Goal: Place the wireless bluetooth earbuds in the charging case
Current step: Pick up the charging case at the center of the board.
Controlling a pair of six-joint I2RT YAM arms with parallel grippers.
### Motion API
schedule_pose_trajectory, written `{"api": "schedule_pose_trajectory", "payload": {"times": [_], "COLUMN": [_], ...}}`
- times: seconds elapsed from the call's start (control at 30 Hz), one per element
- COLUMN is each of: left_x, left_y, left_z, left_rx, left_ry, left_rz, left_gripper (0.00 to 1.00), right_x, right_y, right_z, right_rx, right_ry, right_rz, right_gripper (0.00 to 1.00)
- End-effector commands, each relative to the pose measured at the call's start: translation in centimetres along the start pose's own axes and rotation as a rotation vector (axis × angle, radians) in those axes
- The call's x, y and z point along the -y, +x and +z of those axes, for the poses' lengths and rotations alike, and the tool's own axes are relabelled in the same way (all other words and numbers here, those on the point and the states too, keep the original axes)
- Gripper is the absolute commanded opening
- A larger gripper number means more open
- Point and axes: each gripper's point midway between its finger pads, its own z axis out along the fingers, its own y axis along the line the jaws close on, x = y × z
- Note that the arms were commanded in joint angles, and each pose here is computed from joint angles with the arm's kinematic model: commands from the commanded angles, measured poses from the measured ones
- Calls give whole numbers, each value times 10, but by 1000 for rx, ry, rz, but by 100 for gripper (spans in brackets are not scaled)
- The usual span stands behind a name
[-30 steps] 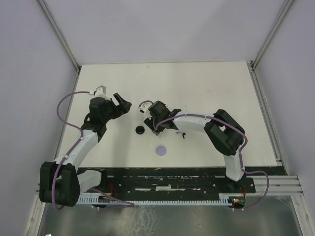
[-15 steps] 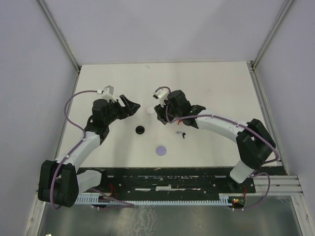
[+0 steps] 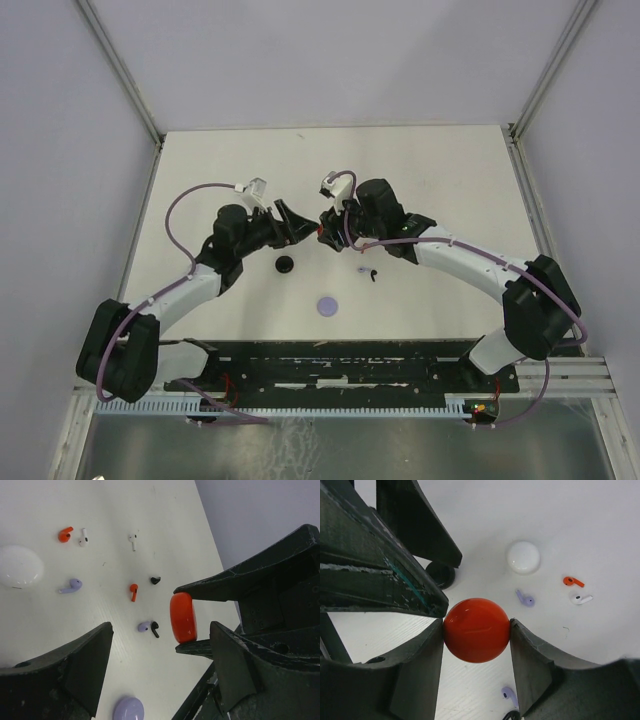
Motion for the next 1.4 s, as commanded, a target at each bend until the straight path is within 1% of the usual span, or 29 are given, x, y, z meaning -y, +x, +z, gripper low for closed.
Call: {"api": "schedule_pose_trajectory", "payload": {"times": [0.0,0.17,0.57,0.77,1.13,1.37], "left_x": [31,36,42,44,48,53], "left_y": [-6,0,5,7,11,14], "left_z": [6,10,16,17,18,18], "left_rx": [17,6,-5,-9,-20,-34], "left_ry": [116,133,157,173,193,217], "left_rz": [-14,-23,-42,-56,-70,-81], "left_gripper": [83,81,65,54,46,46], "right_x": [-6,-7,-7,-5,-4,-3], "right_y": [-27,-29,-29,-29,-28,-33], "right_z": [-13,-13,-13,-13,-11,-12], "right_rx": [86,91,98,102,107,122], "right_ry": [-36,-47,-47,-46,-47,-46], "right_rz": [-25,-25,-24,-21,-16,-18], "right_gripper": [7,7,6,6,6,6]}}
